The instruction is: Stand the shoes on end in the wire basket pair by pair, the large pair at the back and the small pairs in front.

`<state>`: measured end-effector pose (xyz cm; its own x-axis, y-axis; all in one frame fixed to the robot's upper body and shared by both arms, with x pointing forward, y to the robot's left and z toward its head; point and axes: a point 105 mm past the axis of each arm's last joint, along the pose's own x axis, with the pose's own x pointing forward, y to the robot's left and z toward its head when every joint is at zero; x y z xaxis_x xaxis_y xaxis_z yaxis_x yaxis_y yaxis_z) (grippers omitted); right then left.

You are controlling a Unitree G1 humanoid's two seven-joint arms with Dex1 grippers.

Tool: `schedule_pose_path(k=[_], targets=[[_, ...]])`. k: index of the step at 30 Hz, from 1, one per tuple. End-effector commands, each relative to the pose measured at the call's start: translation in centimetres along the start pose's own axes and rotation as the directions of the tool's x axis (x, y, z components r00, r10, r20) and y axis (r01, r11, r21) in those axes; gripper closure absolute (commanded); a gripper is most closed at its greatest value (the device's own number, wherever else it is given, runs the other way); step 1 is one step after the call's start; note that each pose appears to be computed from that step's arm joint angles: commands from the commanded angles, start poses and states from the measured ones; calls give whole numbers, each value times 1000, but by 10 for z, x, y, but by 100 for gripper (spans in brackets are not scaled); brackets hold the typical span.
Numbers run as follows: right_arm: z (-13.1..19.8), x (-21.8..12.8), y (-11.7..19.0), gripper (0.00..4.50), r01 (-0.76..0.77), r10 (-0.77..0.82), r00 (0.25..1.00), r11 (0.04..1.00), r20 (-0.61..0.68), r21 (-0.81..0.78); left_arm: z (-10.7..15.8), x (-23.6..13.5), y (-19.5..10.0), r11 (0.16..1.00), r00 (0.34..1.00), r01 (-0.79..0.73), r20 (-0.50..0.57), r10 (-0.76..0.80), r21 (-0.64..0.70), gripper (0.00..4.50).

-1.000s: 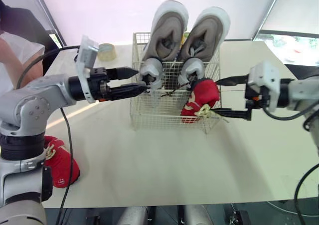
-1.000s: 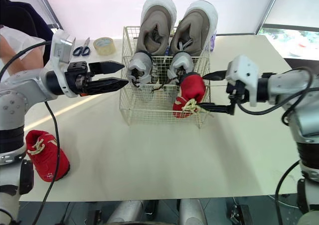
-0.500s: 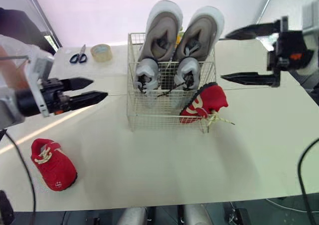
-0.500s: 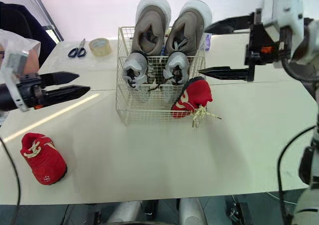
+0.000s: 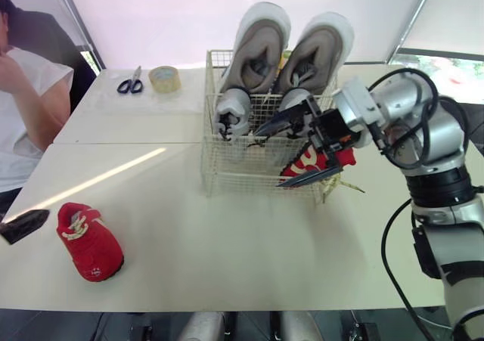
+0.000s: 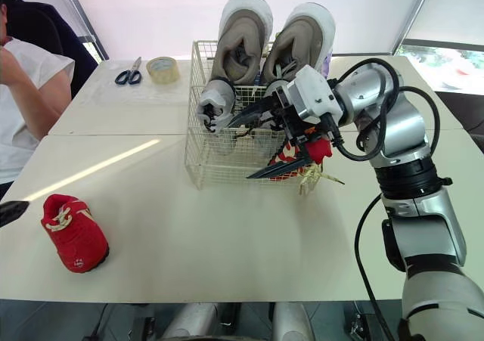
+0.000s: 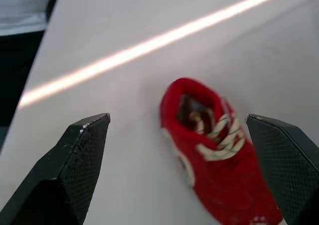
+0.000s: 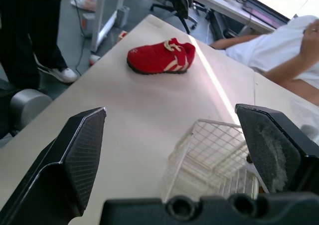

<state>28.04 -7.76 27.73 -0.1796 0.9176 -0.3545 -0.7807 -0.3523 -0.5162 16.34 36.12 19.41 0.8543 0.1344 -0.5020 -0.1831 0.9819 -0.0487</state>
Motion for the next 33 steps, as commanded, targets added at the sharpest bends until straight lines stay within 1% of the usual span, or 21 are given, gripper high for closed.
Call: schedule_pose_path(k=[1,4,10,12,17,21,24,28,30,31,32,33], targets=[[12,-6,-5,1,15,-15,1000,998,-2,-55,-5,4,20,990,995,-99,20,102,-103,0],[15,-9,-3,1,24,-25,1000,999,-10,-48,-8,21,18,985,997,-79,12,81,-154,0],[18,-16,3,1,62,-63,997,998,-46,-27,-9,58,6,985,1000,-26,-20,23,-172,0],[19,-20,5,1,82,-84,994,996,-66,-20,-16,67,8,984,998,-43,-54,34,-171,0],[22,-25,9,1,127,-127,987,992,-95,-6,-36,85,23,975,989,-114,-114,94,-192,0],[24,-27,12,1,157,-155,982,988,-112,2,-53,104,25,973,983,-119,-161,87,-197,0],[26,-28,12,0,177,-175,977,984,-119,2,-61,118,21,975,979,-108,-189,71,-194,89],[28,-31,13,0,194,-192,972,981,-138,3,-66,132,12,979,982,-66,-189,29,-193,277],[28,-32,12,0,203,-200,969,979,-144,2,-60,136,6,980,986,-33,-166,0,-195,359],[28,-33,12,0,206,-203,968,979,-149,1,-54,136,1,981,989,-5,-145,-23,-192,412],[28,-33,12,0,208,-206,967,978,-152,1,-49,137,-3,982,990,14,-132,-39,-189,449],[28,-34,13,0,209,-206,966,978,-155,2,-41,136,-9,982,993,44,-98,-63,-182,449]])
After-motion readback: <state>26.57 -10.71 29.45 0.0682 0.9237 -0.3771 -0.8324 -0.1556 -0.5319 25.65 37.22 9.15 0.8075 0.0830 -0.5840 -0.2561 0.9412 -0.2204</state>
